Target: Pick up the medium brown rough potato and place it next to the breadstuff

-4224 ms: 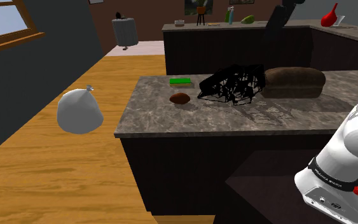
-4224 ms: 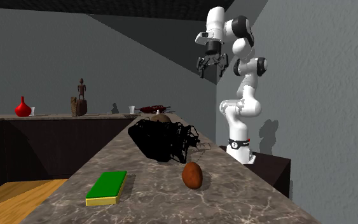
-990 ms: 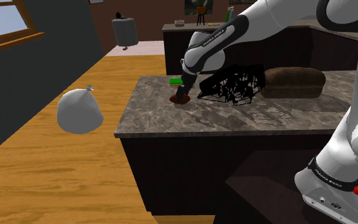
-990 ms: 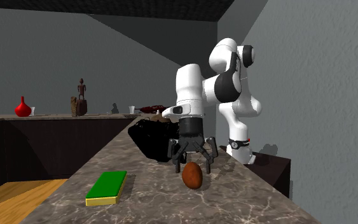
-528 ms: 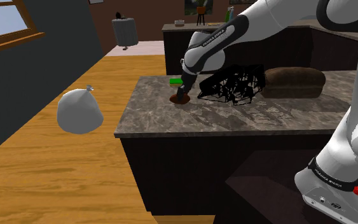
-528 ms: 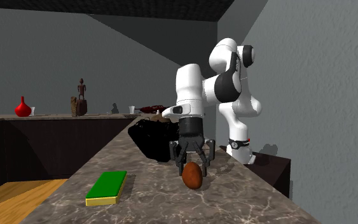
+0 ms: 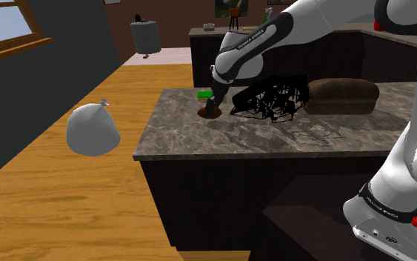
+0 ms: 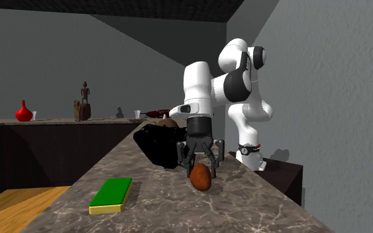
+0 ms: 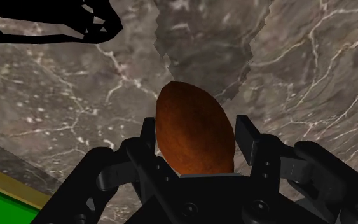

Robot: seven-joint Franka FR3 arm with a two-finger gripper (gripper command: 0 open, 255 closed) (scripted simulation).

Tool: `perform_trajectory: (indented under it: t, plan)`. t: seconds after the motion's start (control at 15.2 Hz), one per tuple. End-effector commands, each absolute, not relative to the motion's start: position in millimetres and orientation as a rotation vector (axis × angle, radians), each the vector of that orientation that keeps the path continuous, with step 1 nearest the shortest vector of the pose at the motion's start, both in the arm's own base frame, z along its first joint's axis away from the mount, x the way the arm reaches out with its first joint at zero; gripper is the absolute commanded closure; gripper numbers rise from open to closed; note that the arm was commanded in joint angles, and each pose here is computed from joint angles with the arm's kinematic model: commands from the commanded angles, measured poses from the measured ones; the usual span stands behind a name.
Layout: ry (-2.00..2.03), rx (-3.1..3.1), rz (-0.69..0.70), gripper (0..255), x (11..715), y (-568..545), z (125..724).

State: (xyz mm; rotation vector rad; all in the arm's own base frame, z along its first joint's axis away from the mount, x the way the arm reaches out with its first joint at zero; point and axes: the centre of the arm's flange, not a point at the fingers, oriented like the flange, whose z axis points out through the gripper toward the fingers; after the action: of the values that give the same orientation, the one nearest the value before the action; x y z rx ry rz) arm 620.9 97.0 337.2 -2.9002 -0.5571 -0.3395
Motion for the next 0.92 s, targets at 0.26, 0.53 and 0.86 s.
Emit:
perform_trajectory:
  t: [0.26, 0.53, 0.86]
  plan:
    - [-0.557, -2.9, -0.339, 255, 622, 97, 369]
    - [-0.557, -2.9, -0.339, 255, 622, 97, 390]
    - [-0.557, -2.9, -0.339, 255, 622, 97, 417]
